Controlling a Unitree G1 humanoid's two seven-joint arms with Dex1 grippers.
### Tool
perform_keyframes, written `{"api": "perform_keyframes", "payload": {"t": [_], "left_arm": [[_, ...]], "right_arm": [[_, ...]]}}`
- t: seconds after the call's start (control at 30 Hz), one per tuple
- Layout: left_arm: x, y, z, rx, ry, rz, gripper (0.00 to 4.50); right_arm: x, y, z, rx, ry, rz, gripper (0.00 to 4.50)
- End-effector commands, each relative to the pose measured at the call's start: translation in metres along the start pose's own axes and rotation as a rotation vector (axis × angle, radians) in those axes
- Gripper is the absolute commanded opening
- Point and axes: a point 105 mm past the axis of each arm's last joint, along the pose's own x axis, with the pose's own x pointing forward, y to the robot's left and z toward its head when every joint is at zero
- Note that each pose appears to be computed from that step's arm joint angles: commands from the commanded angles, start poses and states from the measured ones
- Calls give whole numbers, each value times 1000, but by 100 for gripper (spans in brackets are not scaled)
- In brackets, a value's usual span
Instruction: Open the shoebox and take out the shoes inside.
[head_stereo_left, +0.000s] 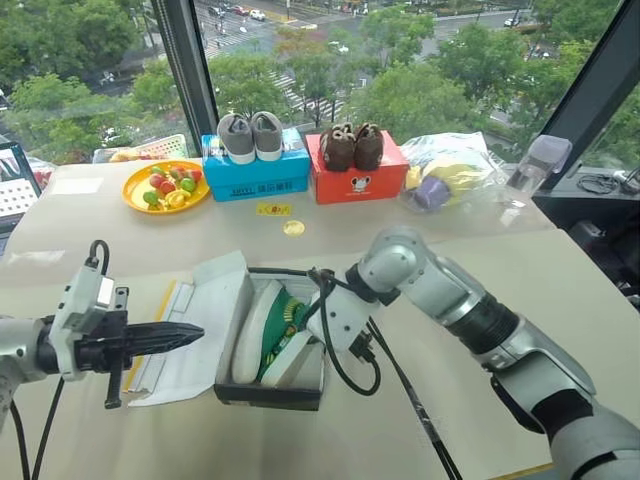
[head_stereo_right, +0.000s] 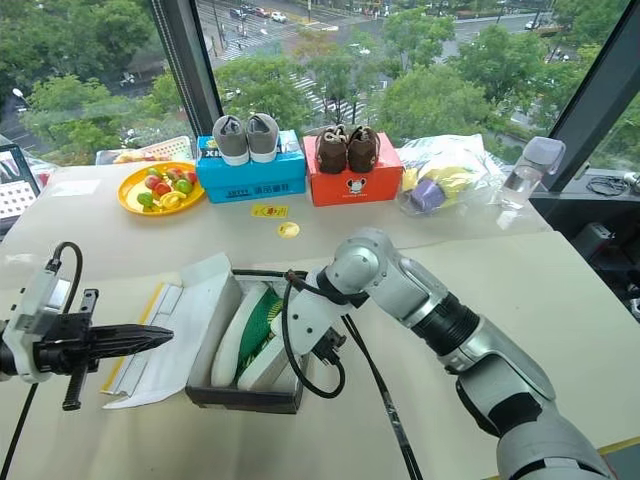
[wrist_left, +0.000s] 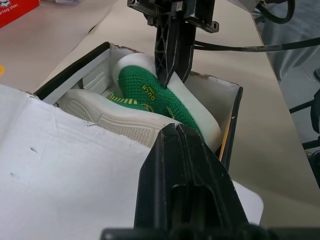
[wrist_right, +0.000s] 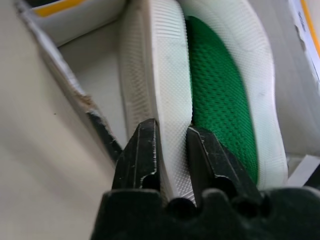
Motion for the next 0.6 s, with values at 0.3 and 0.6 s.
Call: {"api": "perform_keyframes", "payload": {"t": [0.3, 0.6], "left_arm": [[4, 3, 6, 55, 3, 5, 0], [6, 9, 8, 75, 11, 12, 0]], "right_arm": [[-41, -41, 17, 54, -75, -224, 37], [-71, -53, 36, 174, -299, -339, 37]]}}
